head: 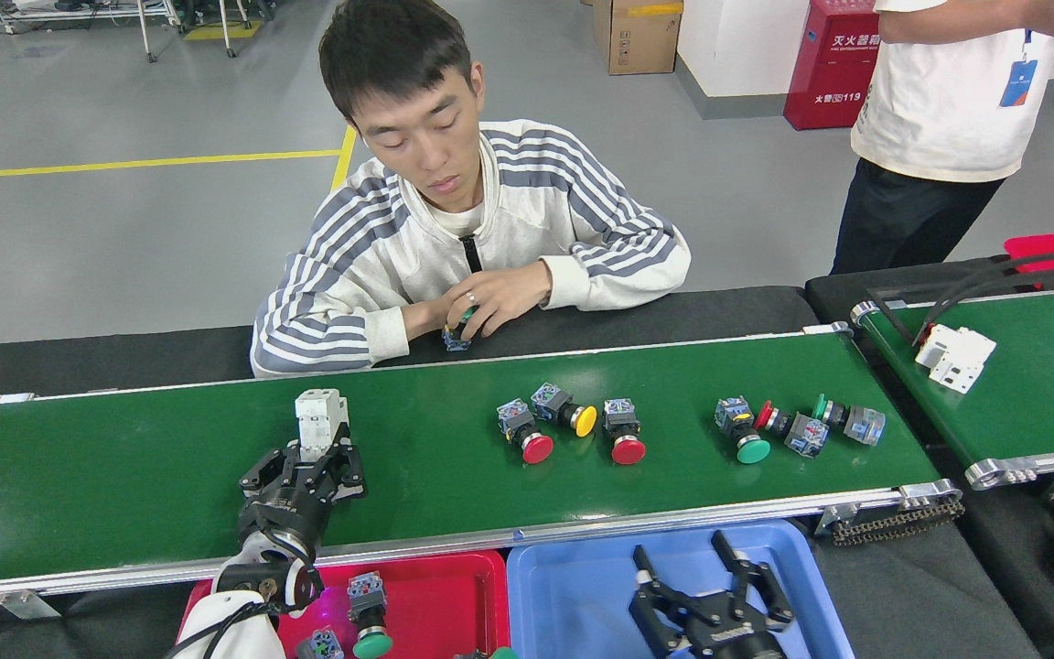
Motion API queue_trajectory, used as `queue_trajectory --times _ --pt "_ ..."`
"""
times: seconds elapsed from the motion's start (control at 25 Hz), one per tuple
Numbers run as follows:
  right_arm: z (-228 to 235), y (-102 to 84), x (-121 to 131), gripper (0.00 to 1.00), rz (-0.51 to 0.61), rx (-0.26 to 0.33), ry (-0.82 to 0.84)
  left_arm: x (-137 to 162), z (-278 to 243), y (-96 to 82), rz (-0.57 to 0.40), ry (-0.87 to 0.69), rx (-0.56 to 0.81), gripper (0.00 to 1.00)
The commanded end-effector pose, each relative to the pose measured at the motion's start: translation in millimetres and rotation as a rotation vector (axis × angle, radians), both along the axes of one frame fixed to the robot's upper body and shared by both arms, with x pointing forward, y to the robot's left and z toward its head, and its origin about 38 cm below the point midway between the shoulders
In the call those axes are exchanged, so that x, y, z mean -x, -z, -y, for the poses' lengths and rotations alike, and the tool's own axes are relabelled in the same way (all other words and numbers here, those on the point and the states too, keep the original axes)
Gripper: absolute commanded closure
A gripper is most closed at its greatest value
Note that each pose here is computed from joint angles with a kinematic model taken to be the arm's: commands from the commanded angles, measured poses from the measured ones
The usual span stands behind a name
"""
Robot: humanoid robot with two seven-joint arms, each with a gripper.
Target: Pick switch part from conveyor to tray
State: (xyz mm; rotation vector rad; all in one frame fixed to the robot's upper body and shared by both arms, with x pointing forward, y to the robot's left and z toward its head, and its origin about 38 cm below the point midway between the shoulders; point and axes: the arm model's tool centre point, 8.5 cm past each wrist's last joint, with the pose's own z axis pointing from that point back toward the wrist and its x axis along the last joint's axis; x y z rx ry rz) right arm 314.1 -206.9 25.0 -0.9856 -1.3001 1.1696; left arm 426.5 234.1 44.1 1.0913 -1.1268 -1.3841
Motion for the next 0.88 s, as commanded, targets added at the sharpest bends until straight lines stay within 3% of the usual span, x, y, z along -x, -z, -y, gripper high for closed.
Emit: queue_trajectory --times 0.0,0.12,0.24,0.32,0.4,0.44,0.48,0.56,0.8,0.84 --pt "6.9 -10.2 -6.5 0.0 0.036 0.005 0.064 12.5 20.1 -28.5 0.094 0.139 -0.002 1.0" --pt "11.0 -21.3 -25.4 0.0 0.03 0.037 0.094 70.0 53.5 -47.5 0.151 0.43 -0.007 0.96" --pt "0.9 -28.5 -44.6 0.0 0.025 0.063 0.091 125.5 83.9 -33.3 0.099 0.62 0.017 0.93" --pt "-10.2 -31.8 -57.8 0.0 0.032 0.067 0.077 146.2 110.0 -19.1 0.041 0.717 0.035 0.84" --pt "-18.0 -30.7 -70.3 0.0 0.023 0.074 0.081 159.7 130.0 -12.6 0.008 0.769 0.054 0.62" --pt "-21.4 -31.5 -76.4 0.0 0.021 0.083 0.085 166.2 136.6 -9.3 -0.006 0.781 0.067 0.44" --pt "-25.7 -30.8 -82.3 0.0 0.016 0.091 0.088 167.7 143.6 -10.7 -0.002 0.787 0.084 0.28" --pt "-29.1 -28.8 -91.5 0.0 0.003 0.105 0.097 165.4 154.0 -16.3 0.016 0.775 0.117 0.04" --pt "-52.8 -20.0 -111.1 0.01 -0.063 0.112 0.058 159.0 163.0 -23.7 0.04 0.736 0.146 0.0" --pt "-56.3 -18.4 -113.2 0.05 -0.071 0.11 0.055 155.1 160.3 -24.9 0.045 0.708 0.145 0.0"
